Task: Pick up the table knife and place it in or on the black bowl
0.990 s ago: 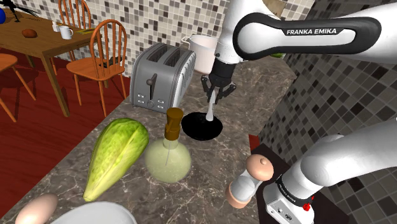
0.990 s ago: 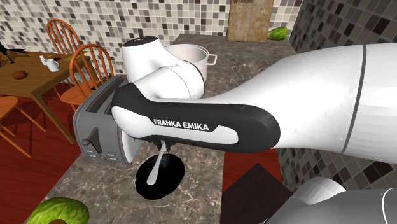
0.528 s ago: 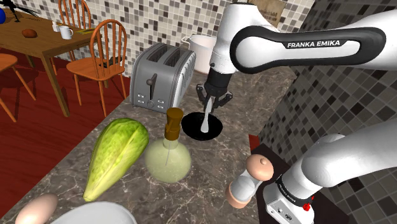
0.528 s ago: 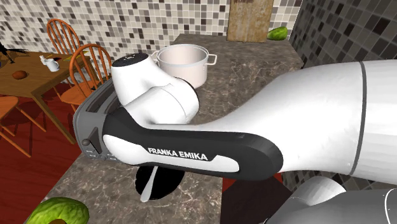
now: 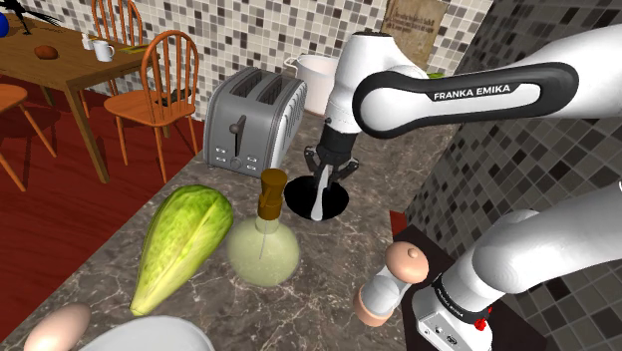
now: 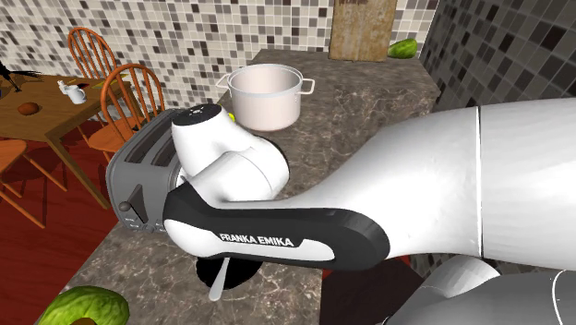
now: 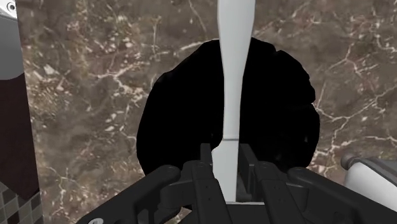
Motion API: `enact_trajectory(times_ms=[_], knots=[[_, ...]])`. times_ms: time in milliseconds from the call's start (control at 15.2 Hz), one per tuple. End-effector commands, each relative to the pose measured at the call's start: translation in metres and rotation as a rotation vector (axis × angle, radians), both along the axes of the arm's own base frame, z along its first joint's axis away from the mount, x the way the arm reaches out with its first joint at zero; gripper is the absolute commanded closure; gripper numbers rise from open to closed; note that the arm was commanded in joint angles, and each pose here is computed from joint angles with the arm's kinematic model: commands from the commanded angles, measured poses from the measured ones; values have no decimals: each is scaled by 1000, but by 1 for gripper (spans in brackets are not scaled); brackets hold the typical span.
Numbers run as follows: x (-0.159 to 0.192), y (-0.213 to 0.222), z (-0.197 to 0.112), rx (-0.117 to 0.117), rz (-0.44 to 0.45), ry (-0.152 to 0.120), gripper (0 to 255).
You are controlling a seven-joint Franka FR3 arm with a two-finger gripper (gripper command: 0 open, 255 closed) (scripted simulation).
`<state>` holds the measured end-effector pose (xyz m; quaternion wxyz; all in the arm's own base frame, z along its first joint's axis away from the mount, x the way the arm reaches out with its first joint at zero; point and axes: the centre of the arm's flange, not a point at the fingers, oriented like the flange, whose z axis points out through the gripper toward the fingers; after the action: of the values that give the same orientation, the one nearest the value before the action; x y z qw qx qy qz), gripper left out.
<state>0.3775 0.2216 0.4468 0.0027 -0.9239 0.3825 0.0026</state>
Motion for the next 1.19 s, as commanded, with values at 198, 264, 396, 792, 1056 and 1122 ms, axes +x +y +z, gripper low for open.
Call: enact_trajectory(times_ms=[198,264,396,792,1056,1122], knots=[[0,1,-23,0,0,0,255],[0,1,-23,0,0,0,255],[0,1,-23,0,0,0,255],[0,1,-23,0,0,0,0],[0,1,-23,0,0,0,0],[0,1,-10,0,0,0,0]])
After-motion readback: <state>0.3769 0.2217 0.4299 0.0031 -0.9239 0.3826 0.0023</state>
